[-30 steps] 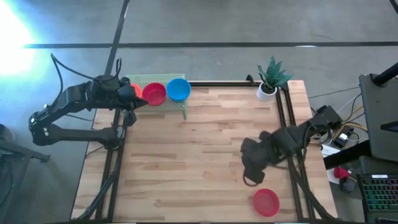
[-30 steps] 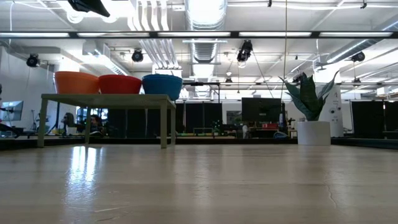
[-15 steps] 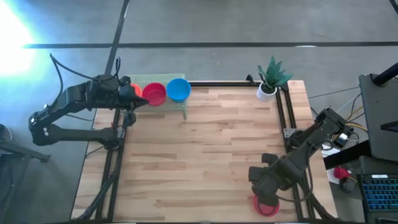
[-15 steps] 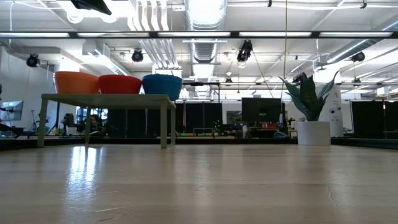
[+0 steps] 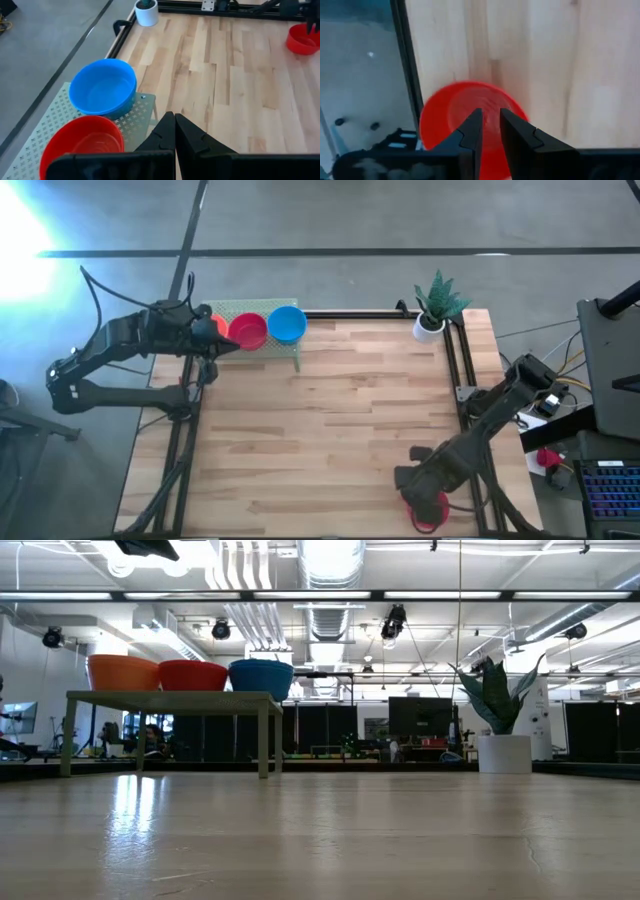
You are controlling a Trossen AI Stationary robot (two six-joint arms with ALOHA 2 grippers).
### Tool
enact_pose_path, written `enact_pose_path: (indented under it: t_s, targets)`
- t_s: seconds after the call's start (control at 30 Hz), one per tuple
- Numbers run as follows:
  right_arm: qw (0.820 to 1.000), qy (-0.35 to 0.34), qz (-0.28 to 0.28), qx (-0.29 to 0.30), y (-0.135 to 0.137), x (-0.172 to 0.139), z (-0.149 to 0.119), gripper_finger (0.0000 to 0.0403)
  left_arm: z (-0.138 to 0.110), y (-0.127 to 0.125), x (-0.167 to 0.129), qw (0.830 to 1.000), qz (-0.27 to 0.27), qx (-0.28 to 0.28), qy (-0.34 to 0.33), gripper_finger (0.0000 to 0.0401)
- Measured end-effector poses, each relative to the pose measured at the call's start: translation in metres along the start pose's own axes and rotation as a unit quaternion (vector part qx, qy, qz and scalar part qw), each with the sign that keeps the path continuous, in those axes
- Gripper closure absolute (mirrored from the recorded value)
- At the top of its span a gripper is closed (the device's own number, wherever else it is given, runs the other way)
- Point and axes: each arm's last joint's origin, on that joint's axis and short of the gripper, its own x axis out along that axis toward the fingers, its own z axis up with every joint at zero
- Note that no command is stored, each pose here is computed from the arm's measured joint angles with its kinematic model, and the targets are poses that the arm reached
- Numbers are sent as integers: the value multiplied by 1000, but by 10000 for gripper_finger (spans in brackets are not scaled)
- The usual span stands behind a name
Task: Pick & Place Mini bowls
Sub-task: Stack the red bowl on the top of the other red bowls on the shelf
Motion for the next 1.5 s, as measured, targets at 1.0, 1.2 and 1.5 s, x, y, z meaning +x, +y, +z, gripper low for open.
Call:
enact_pose_path:
  t_s: [1.0,1.2,1.5]
  targets:
    - [998,33,-40,-19,-33,42,-19,339,0,0,0,1000,0,-14,0,401]
    - [999,11,-15,27,-34,53,-17,341,0,0,0,1000,0,-14,0,401]
    - [994,6,-11,108,-32,59,-15,392,0,0,0,1000,-6,-16,0,401]
